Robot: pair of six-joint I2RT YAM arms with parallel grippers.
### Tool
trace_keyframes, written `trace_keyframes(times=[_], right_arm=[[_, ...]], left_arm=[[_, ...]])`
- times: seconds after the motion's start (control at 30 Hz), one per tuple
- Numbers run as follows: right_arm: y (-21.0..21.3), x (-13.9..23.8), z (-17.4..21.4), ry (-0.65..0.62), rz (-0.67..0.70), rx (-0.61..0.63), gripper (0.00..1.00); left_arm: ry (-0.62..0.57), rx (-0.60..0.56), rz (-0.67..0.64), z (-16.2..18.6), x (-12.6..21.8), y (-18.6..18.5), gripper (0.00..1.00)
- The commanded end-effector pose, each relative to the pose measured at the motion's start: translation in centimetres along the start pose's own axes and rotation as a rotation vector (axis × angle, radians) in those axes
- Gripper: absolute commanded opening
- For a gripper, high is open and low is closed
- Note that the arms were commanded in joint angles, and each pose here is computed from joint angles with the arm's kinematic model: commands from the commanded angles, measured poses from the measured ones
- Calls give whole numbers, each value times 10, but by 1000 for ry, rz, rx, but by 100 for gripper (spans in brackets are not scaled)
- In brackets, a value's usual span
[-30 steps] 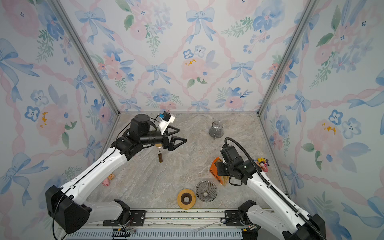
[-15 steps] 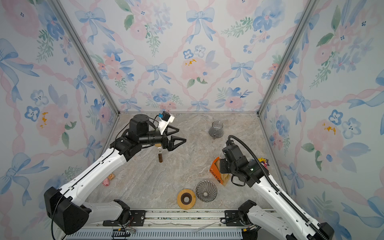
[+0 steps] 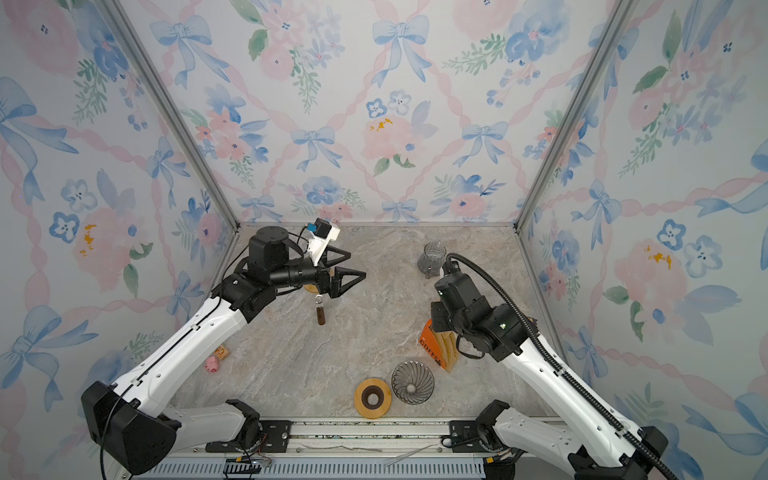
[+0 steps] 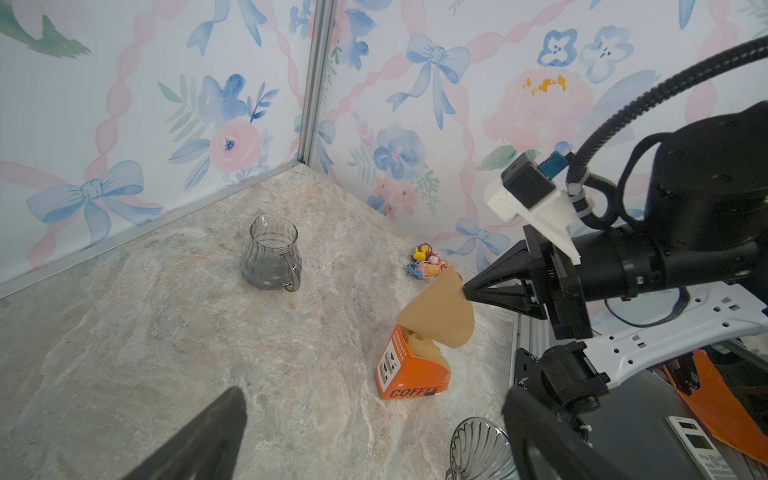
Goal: Place the coffee filter in the dripper
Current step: 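Pull the brown paper filter up out of the box with the right gripper, then carry the filter over the green dripper with the right gripper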
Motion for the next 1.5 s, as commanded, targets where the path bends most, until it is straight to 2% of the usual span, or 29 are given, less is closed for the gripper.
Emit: trace_keyframes(times=[0.0,0.23,0.4,0.57,0.8,1.0,1.17,1.47], right_arm=[[9,7,-23,-43,11,54,5],[38,3,-68,-87,-26,126,4],[62,-3,-100,-115,-61,178,4],[83,-13,-126,-144,-116,202,3],[111,-20,-155,-195,-195,228,3],[135,-33,-174,-207,-255,237,3],[153,-44,-187,-220,-297,235,3],[176,-62,-203,-228,-385,216,4]], left_arm=[[-48,-27,-14,-6,13,-2,98],[-148,3,-174,-12,42,12,98],[-145,97,-300,8,62,31,98],[-152,108,-432,33,86,27,98],[-176,158,-533,77,104,34,98],[-161,244,-608,92,112,44,98],[-177,325,-610,99,118,45,98],[-199,337,-639,107,125,43,98]])
Point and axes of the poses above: each gripper's point midway between its finger pads, its own x axis back along the fingers, its own y axis along the line the jaws close on, z = x × y, the point moved 10 cm from there along x, back along the fingers, and after that the axes turned 15 degrees about x, right-handed, at the moved point
